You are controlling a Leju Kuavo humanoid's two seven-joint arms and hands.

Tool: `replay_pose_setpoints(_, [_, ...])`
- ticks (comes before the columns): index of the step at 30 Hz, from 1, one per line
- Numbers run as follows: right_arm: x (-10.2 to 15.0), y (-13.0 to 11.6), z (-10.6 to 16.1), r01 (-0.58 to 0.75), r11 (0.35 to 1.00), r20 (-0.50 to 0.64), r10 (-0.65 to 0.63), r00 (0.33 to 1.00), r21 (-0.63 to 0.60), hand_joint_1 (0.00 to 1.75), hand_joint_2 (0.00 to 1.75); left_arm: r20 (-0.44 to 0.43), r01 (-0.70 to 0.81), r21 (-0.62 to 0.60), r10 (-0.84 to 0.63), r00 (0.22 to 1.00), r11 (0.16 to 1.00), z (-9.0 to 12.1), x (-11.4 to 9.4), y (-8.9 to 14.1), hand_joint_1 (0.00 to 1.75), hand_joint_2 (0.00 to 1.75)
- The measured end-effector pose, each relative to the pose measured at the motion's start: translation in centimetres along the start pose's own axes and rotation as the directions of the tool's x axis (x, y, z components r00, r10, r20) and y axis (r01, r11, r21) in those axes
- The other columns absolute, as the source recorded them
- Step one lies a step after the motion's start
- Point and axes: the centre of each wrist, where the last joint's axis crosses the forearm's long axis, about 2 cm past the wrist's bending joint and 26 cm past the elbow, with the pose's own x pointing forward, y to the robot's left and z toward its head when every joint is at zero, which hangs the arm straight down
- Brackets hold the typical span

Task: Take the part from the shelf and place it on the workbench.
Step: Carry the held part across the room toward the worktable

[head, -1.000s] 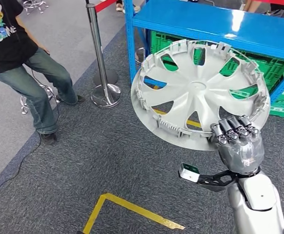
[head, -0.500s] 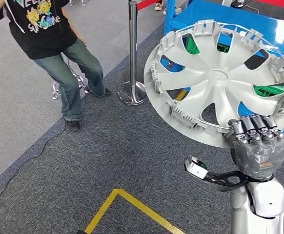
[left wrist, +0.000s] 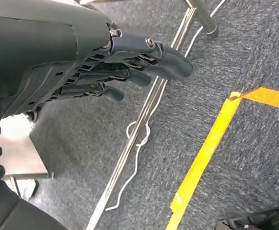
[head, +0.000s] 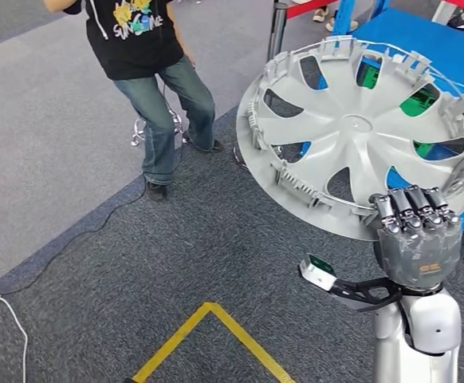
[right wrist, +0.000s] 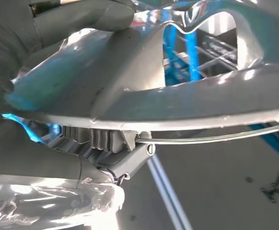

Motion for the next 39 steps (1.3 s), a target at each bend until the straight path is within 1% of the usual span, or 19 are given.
replay_pose_setpoints(15, [0.14, 0.04, 0.06, 0.005, 1.000, -0.003, -0.005, 1.000, 0.003, 1.75, 1.75, -0.016, -0.008, -0.008, 0.008, 1.000, 1.000, 0.01, -0.13, -0.02, 0.00, 1.75])
replay_pose_setpoints(20, [0.32, 0.05, -0.08, 0.009, 1.000, -0.006, -0.009, 1.000, 0.000, 1.75, 1.75, -0.037, -0.012, -0.005, 0.012, 0.999, 1.000, -0.01, -0.40, 0.08, 0.00, 1.75])
replay_pose_setpoints(39, [0.31, 0.10, 0.13, 0.010, 1.000, -0.011, -0.010, 1.000, 0.008, 1.75, 1.75, -0.041, -0.028, 0.002, 0.028, 0.999, 1.000, -0.10, -0.17, 0.28, 0.00, 1.75])
